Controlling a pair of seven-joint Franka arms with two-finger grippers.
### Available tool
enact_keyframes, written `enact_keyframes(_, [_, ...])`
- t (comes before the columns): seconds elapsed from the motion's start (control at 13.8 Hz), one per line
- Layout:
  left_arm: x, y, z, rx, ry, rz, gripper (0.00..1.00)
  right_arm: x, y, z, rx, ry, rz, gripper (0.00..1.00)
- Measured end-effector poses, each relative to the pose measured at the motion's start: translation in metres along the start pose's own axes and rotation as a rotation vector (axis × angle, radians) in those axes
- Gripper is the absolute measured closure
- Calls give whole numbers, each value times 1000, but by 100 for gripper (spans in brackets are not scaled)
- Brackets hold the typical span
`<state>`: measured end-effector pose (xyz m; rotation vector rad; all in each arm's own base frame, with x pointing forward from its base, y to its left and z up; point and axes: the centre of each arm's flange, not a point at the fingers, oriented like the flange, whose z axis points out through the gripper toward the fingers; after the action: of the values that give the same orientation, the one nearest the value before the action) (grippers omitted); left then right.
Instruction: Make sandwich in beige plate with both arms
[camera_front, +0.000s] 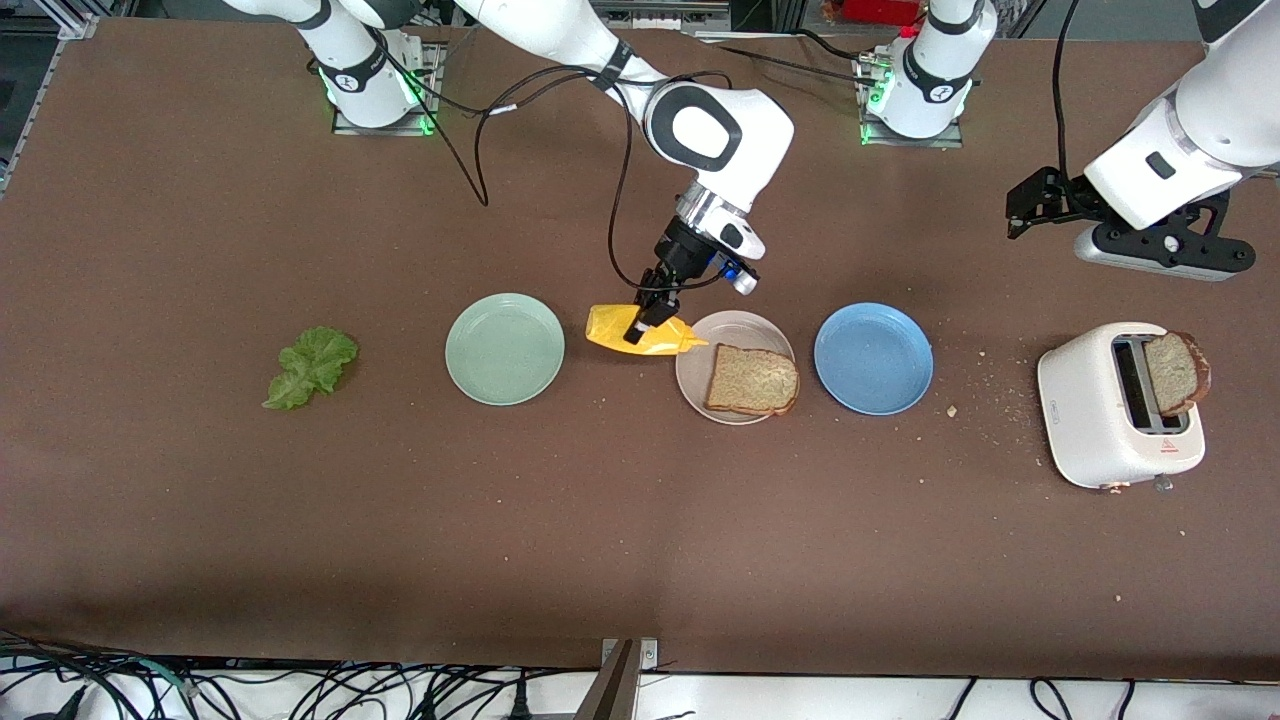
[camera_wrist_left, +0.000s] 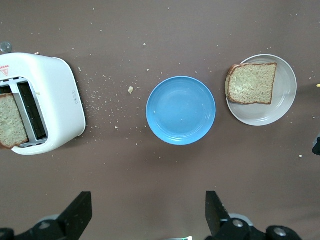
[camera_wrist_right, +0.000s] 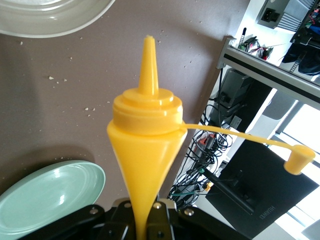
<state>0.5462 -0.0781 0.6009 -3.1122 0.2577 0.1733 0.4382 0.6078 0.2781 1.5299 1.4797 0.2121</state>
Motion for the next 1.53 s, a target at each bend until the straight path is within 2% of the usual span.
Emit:
enact_keyframes(0.15, [0, 0, 0, 0, 0, 0, 0, 2, 1, -3, -50, -2, -14, 95])
enact_keyframes(0.36, [0, 0, 0, 0, 0, 0, 0, 14, -6, -9, -157, 0, -49, 95])
enact_keyframes(0.44, [0, 0, 0, 0, 0, 0, 0, 18, -9, -10, -172, 2, -54, 95])
enact_keyframes(0.8, [0, 0, 0, 0, 0, 0, 0, 29, -15, -11, -186, 38, -62, 95])
enact_keyframes(1.02, [0, 0, 0, 0, 0, 0, 0, 31, -16, -9, -190, 39, -63, 95])
enact_keyframes(1.31, [0, 0, 0, 0, 0, 0, 0, 39, -25, -7, -286, 17, -109, 95])
enact_keyframes(1.53, [0, 0, 0, 0, 0, 0, 0, 49, -44, -7, -319, 3, -142, 95])
